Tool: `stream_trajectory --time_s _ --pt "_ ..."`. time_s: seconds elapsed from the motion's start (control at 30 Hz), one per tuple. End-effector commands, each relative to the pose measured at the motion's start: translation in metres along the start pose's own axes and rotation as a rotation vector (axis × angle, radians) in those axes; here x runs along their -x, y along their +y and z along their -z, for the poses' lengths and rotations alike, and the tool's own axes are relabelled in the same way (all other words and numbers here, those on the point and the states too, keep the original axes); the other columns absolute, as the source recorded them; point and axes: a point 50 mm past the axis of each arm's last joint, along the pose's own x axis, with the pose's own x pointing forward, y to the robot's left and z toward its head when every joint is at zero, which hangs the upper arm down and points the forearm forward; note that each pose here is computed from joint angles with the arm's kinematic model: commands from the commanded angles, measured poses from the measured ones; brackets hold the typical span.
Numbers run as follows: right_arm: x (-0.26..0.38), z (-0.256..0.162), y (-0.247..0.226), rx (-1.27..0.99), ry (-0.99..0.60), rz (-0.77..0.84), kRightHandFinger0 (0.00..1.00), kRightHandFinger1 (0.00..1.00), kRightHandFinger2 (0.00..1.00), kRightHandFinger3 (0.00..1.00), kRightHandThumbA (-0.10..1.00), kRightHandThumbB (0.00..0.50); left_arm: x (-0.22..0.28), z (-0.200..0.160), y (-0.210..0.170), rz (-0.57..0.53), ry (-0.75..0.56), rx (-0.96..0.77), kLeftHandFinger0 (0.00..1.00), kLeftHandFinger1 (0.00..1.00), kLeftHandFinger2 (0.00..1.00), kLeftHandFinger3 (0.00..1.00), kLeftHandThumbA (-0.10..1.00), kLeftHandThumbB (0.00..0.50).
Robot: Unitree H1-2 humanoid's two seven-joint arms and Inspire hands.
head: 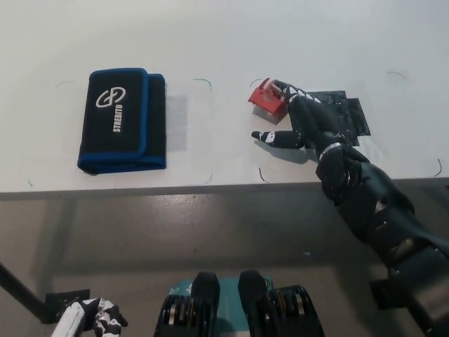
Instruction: Use the right hand to move the tape on the right hand side to the notebook on the left hand side
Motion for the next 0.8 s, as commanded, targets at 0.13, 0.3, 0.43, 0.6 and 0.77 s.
stream_trajectory --time_s 0.13,0.3,0.43,0.6,0.77 --pt "-0.004 -0.047 0.031 -0.067 -0.094 -0.045 1.00 1.00 1.00 1.00 0.94 0.434 -0.005 -0.009 0.004 0.030 -0.035 -0.030 0.21 0.15 0.20 0.37 0.05 0.098" --pt "-0.004 -0.097 0.057 -0.092 -0.216 -0.088 1.00 1.00 1.00 1.00 0.91 0.448 -0.008 -0.010 0.003 0.031 -0.045 -0.042 0.21 0.15 0.21 0.37 0.08 0.100" --pt "0.000 -0.110 0.070 -0.112 -0.240 -0.099 1.00 1.00 1.00 1.00 0.84 0.400 -0.009 -0.012 0.004 0.040 -0.040 -0.036 0.22 0.16 0.20 0.37 0.07 0.094" --pt "0.006 -0.103 0.077 -0.134 -0.245 -0.088 1.00 1.00 1.00 1.00 0.83 0.420 -0.009 -0.013 0.005 0.043 -0.046 -0.041 0.22 0.15 0.20 0.37 0.06 0.088" --pt "0.009 -0.090 0.081 -0.138 -0.219 -0.101 1.00 1.00 1.00 1.00 0.87 0.435 -0.008 -0.013 0.007 0.045 -0.038 -0.042 0.22 0.16 0.20 0.37 0.07 0.093"
